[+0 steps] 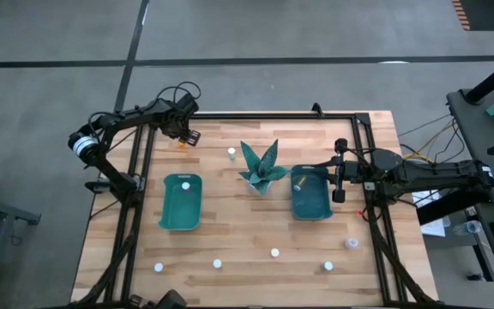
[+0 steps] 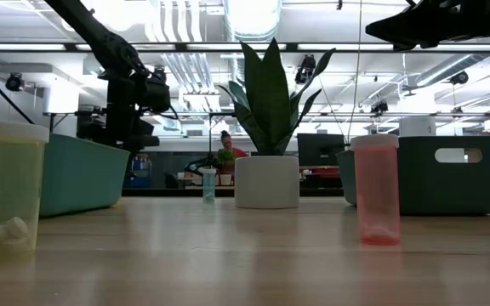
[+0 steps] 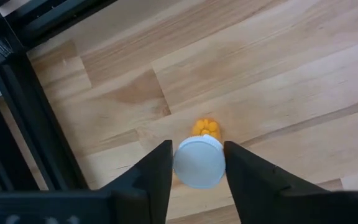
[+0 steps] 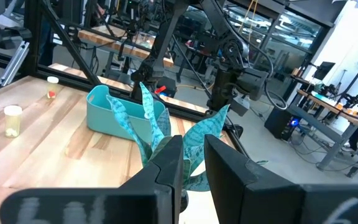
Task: Pick and place medicine bottles into bin by pill shape (circle, oval)
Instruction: Put the orange tablet bottle into the blue bin
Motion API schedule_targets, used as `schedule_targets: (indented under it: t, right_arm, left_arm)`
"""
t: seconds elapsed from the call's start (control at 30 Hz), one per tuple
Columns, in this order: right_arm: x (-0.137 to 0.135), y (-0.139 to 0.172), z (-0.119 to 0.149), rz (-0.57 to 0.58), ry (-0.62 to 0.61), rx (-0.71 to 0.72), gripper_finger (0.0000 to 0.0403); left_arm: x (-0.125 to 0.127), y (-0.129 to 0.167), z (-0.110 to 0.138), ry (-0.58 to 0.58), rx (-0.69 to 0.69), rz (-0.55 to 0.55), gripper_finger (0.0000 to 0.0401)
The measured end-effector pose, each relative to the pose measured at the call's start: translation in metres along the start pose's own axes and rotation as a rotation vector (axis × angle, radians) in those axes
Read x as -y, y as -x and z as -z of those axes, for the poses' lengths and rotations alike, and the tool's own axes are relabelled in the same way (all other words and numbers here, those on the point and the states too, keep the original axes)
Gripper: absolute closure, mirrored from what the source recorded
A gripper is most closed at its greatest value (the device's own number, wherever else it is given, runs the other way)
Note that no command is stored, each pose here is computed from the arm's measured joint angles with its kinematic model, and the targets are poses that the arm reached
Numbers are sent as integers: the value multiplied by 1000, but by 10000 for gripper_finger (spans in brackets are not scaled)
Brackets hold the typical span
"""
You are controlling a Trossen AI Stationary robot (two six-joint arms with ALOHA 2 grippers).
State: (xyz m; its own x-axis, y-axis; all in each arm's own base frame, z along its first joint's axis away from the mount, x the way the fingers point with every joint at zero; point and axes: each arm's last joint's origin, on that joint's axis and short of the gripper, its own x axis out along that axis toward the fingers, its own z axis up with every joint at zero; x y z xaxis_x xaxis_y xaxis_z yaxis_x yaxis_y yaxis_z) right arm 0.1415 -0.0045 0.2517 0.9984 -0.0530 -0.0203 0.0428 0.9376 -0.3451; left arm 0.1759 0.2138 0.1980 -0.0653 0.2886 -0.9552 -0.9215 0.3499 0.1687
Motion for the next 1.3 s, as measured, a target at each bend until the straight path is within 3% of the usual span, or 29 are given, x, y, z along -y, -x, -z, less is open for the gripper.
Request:
schedule_targets:
  t: [0.4,0.57,0.73,1.0,1.3]
  right_arm:
    - [0,0,0,0,-3,0,346]
    - [0,0,0,1,-29,0,346]
    - [0,0,0,2,-67,2,346]
    - [2,-9,-7,-8,-164,-15,346]
    - [0,-27,-25,-61,-193,-29,346]
  left_arm:
    - [-1,9,0,-20,-14,-3,304]
    - [2,42,2,-71,44,14,306]
    - [6,95,11,-134,178,64,306]
    - [25,183,43,-269,522,282,306]
    - [66,235,82,-475,846,590,307]
